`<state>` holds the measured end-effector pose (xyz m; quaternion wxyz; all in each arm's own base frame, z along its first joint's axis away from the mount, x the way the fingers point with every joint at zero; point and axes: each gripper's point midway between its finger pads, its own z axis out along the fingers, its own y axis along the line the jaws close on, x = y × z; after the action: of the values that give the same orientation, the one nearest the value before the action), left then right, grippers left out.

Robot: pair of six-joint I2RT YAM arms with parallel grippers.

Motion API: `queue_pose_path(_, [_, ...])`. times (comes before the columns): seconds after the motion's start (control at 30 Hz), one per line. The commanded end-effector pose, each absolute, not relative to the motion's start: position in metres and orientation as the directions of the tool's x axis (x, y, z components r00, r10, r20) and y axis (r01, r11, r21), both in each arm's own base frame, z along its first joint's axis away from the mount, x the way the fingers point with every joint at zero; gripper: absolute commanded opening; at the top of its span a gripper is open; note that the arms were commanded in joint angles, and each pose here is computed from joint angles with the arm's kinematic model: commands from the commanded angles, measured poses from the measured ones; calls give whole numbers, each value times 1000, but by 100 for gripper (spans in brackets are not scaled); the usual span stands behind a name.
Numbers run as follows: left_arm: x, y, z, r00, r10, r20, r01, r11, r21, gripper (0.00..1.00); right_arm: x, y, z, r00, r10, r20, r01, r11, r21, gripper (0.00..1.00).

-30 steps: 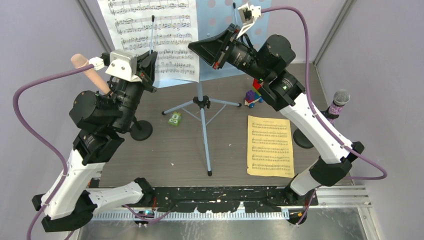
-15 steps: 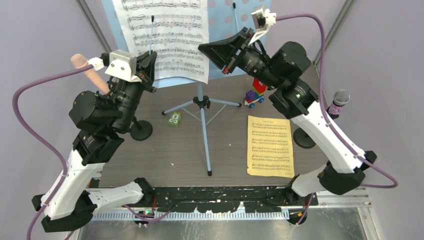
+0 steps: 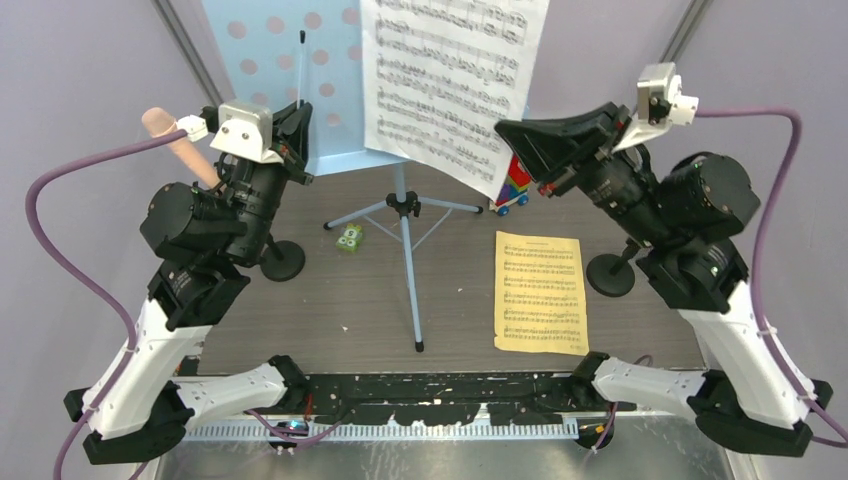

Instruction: Pack up the instrument practice props

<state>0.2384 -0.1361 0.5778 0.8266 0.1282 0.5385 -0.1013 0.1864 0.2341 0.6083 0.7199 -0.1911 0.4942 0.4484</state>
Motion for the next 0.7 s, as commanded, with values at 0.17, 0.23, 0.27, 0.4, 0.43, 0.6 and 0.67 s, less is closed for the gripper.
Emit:
queue_pose_path(0.17, [247,-132,574,390,-17,-921,248,965,87,0,170,174,527,45,348,-936,-703,677,218,1])
queue_pose_path(0.23, [250,-133,572,386,-9,-922,241,966,91,0,163,159,512,38,339,-940,-680,698,225,1])
queue_pose_path(0.27, [250,-133,572,386,-7,-922,240,966,93,1,159,152,506,30,333,-942,-669,707,229,1])
queue_pose_path(0.4, [253,-135,572,388,-9,-922,238,967,91,10,146,129,480,-16,312,-950,-631,734,252,1])
queue_pose_path(0.43, [253,-136,572,389,-9,-921,237,967,90,12,144,126,472,-31,304,-952,-623,739,256,1])
queue_pose_path(0.6, [252,-135,572,391,-14,-920,236,968,85,23,143,108,432,-93,280,-955,-542,791,285,1])
queue_pose_path(0.67, [252,-135,572,394,-24,-919,241,967,78,27,147,97,419,-105,312,-944,-479,816,323,1])
